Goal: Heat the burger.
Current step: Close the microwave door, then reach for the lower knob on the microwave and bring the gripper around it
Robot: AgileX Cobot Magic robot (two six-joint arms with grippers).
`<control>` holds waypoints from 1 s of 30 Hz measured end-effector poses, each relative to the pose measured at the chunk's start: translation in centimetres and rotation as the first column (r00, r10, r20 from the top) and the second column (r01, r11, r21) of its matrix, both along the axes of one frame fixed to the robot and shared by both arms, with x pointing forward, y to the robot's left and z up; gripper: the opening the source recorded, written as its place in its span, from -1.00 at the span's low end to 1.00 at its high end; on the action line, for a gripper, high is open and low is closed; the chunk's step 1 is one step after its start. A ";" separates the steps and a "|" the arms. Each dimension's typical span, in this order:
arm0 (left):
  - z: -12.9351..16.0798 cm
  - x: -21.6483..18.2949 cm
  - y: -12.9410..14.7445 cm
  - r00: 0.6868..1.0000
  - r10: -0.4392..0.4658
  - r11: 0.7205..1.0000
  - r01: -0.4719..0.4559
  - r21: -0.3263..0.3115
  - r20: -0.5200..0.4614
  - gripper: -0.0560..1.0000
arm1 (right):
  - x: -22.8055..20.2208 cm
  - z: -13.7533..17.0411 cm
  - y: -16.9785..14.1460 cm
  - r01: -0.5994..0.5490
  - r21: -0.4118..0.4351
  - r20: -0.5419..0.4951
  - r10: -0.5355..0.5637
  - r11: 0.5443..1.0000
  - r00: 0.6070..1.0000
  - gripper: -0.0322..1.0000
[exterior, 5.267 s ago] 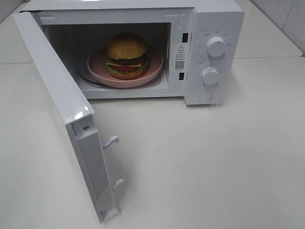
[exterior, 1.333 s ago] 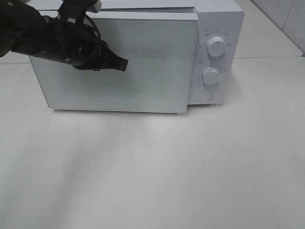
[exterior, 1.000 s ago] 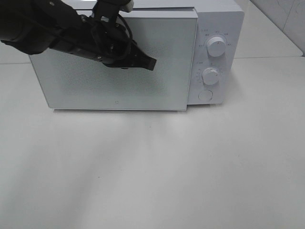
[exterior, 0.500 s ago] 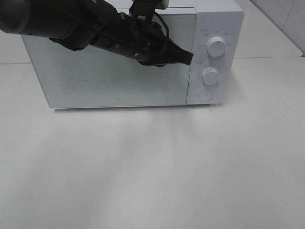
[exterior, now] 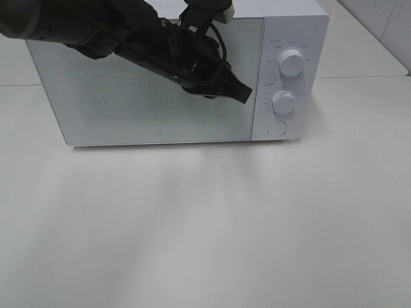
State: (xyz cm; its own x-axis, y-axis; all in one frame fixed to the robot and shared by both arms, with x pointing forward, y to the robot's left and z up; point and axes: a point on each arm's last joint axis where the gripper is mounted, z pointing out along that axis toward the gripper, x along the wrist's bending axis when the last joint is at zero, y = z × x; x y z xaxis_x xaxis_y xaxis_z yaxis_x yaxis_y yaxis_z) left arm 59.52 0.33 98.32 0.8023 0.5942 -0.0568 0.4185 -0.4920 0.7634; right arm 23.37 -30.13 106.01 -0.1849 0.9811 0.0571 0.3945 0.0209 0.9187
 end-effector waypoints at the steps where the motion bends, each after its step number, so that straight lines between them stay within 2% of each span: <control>1: 0.2 -0.1 0.2 1.000 -0.016 1.000 0.016 0.017 -0.004 -0.89 | 0.0 0.0 0.0 0.000 0.000 0.000 0.000 1.000 1.000 0.54; 4: 0.7 -0.2 0.7 0.999 -0.029 0.998 0.030 0.047 -0.018 -0.89 | 0.0 0.0 0.0 0.000 0.000 0.000 0.000 1.000 1.000 0.54; 6: 1.4 -0.9 1.4 0.996 -0.041 0.993 0.049 0.109 -0.075 -0.89 | 0.0 0.0 0.0 0.000 0.000 0.000 0.000 1.000 1.000 0.54; 7: 1.4 -0.9 1.4 0.996 -0.041 0.993 0.049 0.109 -0.075 -0.89 | 0.0 0.0 0.0 0.000 0.000 0.000 0.000 1.000 1.000 0.54; 9: 1.8 -1.8 2.4 0.987 -0.030 0.979 0.060 0.193 -0.158 -0.89 | 0.0 0.0 0.0 0.000 0.000 0.000 0.000 1.000 1.000 0.54; 10: 1.8 -1.8 2.4 0.987 -0.030 0.979 0.060 0.193 -0.158 -0.89 | 0.0 0.0 0.0 0.000 0.000 0.000 0.000 1.000 1.000 0.54; 12: 2.7 -3.1 3.7 0.968 0.014 0.953 0.063 0.296 -0.251 -0.89 | 0.0 0.0 0.0 0.000 0.000 0.000 0.000 1.000 1.000 0.54; 15: 2.9 -3.4 4.1 0.962 0.031 0.945 0.060 0.320 -0.272 -0.89 | 0.0 0.0 0.0 0.000 0.000 0.000 0.000 1.000 1.000 0.54; 17: 3.2 -4.1 4.9 0.937 0.098 0.924 0.040 0.381 -0.337 -0.89 | 0.0 0.0 0.0 0.000 0.000 0.000 0.000 1.000 1.000 0.54; 18: 3.2 -4.1 4.9 0.937 0.098 0.924 0.040 0.381 -0.337 -0.89 | 0.0 0.0 0.0 0.000 0.000 0.000 0.000 1.000 1.000 0.54; 19: 3.4 -4.5 5.5 0.910 0.148 0.913 0.025 0.408 -0.388 -0.89 | 0.0 0.0 0.0 0.000 0.000 0.000 0.000 1.000 1.000 0.54; 20: 3.4 -4.5 5.8 0.896 0.172 0.909 0.016 0.417 -0.409 -0.89 | 0.0 0.0 0.0 0.000 0.000 0.000 0.000 1.000 1.000 0.54; 21: 3.4 -4.5 5.8 0.896 0.172 0.909 0.016 0.417 -0.409 -0.89 | 0.0 0.0 0.0 0.000 0.000 0.000 0.000 1.000 1.000 0.54; 22: 3.3 -4.6 6.5 0.860 0.231 0.896 -0.005 0.445 -0.454 -0.89 | 0.0 0.0 0.0 0.000 0.000 0.000 0.000 1.000 1.000 0.54; 23: 3.3 -4.6 6.9 0.847 0.252 0.889 -0.011 0.458 -0.468 -0.89 | 0.0 0.0 0.0 0.000 0.000 0.000 0.000 1.000 1.000 0.54; 24: 3.3 -4.6 6.9 0.847 0.252 0.889 -0.011 0.458 -0.468 -0.89 | 0.0 0.0 0.0 0.000 0.000 0.000 0.000 1.000 1.000 0.54; 26: 3.4 -4.2 8.5 0.801 0.329 0.870 -0.051 0.490 -0.500 -0.89 | 0.0 0.0 0.0 0.000 0.000 0.000 0.000 1.000 1.000 0.54; 30: 3.8 -3.8 10.0 0.780 0.377 0.865 -0.104 0.491 -0.499 -0.89 | 0.0 0.0 0.0 0.000 0.000 0.000 0.000 1.000 1.000 0.54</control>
State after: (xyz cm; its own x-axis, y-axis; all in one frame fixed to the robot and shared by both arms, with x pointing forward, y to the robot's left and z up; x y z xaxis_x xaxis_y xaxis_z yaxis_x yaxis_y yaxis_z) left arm 55.68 10.31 102.14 0.5288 0.8355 -0.1496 0.8487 -0.5202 0.0948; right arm 23.37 -30.13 106.01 -0.1849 0.9811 0.0571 0.3945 0.0209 0.9187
